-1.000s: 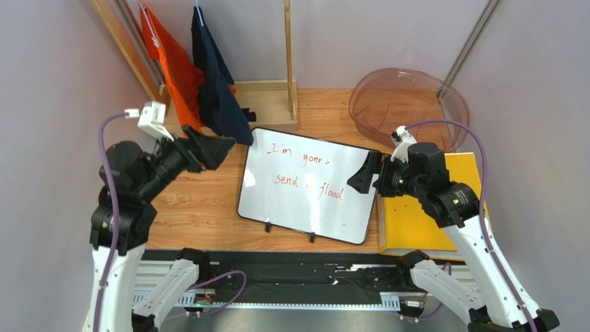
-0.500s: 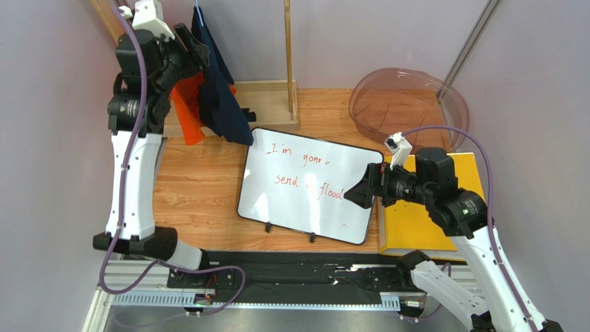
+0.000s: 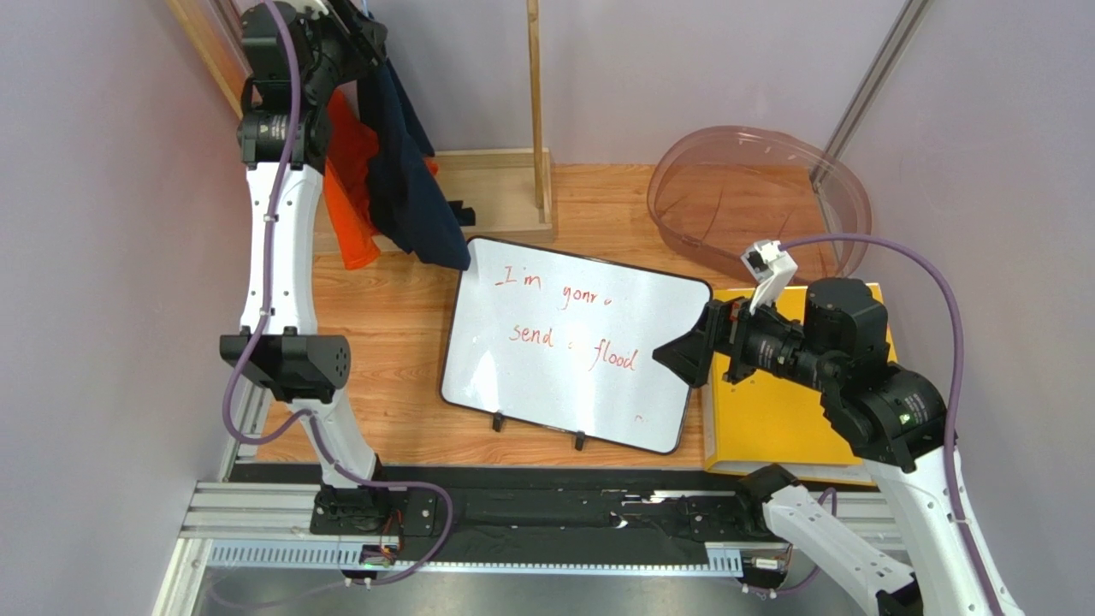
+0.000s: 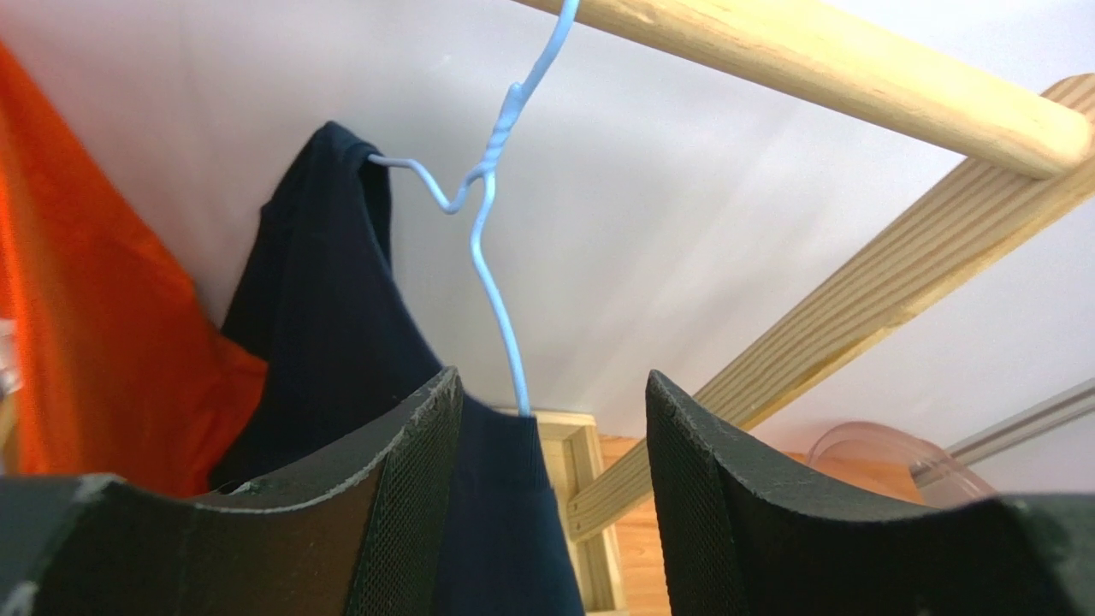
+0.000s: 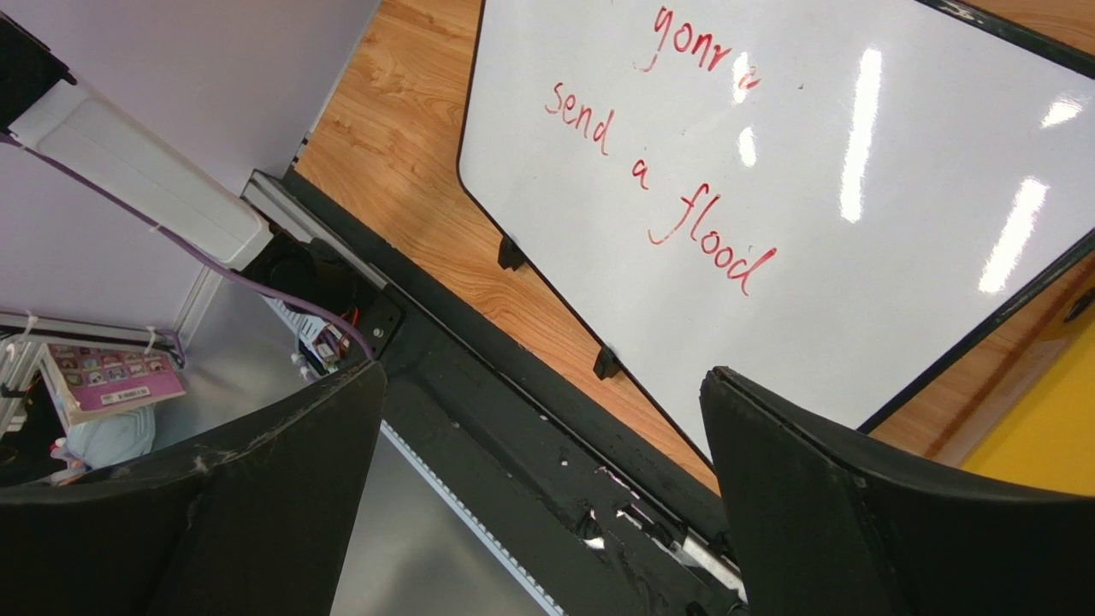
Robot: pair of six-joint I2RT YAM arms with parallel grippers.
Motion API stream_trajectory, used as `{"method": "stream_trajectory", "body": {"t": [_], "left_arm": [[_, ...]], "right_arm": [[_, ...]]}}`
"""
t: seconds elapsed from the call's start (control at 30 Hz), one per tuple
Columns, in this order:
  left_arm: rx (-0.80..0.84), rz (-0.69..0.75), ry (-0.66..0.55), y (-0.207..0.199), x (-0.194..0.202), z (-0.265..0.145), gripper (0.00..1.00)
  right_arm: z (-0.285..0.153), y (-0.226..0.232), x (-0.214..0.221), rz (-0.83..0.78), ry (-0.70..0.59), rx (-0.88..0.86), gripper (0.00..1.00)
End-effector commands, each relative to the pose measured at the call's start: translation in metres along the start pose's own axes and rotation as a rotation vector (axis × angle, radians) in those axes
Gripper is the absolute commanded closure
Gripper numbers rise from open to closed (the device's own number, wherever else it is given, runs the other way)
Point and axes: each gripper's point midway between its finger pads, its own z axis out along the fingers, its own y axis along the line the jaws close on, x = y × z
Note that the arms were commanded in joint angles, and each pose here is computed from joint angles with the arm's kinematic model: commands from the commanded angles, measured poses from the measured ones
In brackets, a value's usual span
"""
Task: Remove the t-shirt from the hanger
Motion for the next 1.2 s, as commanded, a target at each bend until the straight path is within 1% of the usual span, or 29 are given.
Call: {"method": "stream_trajectory", "body": {"t": [0.0,0.1,0.27,0.37,0.47,0.5,0.53,0.57,0.6,0.63,0.67,0.73,0.9,1.17], "left_arm": [[0.055,-0.024,-0.148,-0.015,-0.038,0.008,0.41],[0.041,-0.041,-0.16,-0.009,-0.033,0.02,0.41],[0.026,-0.086,-0.142,-0.001,-0.017,0.038,0.45],[0.055,-0.106,-0.124,-0.003,-0.007,0.048,0.51],[0.077,-0.117,-0.11,-0.005,-0.001,0.053,0.6],[0.092,-0.118,-0.113,-0.009,-0.004,0.052,0.65],[0.093,-0.12,-0.109,-0.008,-0.002,0.054,0.67],[0.102,-0.125,-0.111,-0.01,-0.003,0.053,0.7],[0.113,-0.128,-0.109,-0.012,-0.003,0.053,0.78],[0.099,-0.131,-0.117,-0.002,-0.009,0.051,0.87],[0.097,-0.142,-0.121,-0.001,-0.012,0.049,0.9],[0.099,-0.149,-0.131,0.001,-0.02,0.044,1.0],[0.14,-0.15,-0.161,-0.005,-0.045,0.026,1.0],[0.177,-0.123,-0.163,-0.017,-0.068,-0.009,1.0]], "right_arm": [[-0.011,0.0,-0.01,-0.035,-0.043,0.032,0.0],[-0.018,0.0,-0.012,-0.04,-0.061,0.052,0.0],[-0.025,-0.004,-0.014,-0.04,-0.085,0.09,0.0],[-0.024,-0.006,-0.014,-0.038,-0.087,0.098,0.0],[-0.023,-0.007,-0.014,-0.025,-0.084,0.104,0.0],[-0.023,-0.008,-0.014,-0.02,-0.084,0.105,0.0],[-0.023,-0.007,-0.014,-0.018,-0.086,0.104,0.0],[-0.024,-0.007,-0.013,-0.016,-0.086,0.104,0.0],[-0.024,-0.008,-0.013,-0.014,-0.087,0.107,0.0],[-0.025,-0.007,-0.014,-0.012,-0.093,0.106,0.0],[-0.026,-0.006,-0.015,-0.012,-0.098,0.106,0.0],[-0.026,-0.007,-0.015,-0.008,-0.102,0.11,0.0],[-0.027,-0.007,-0.014,-0.008,-0.107,0.11,0.0],[-0.027,-0.005,-0.012,-0.016,-0.1,0.095,0.0]]}}
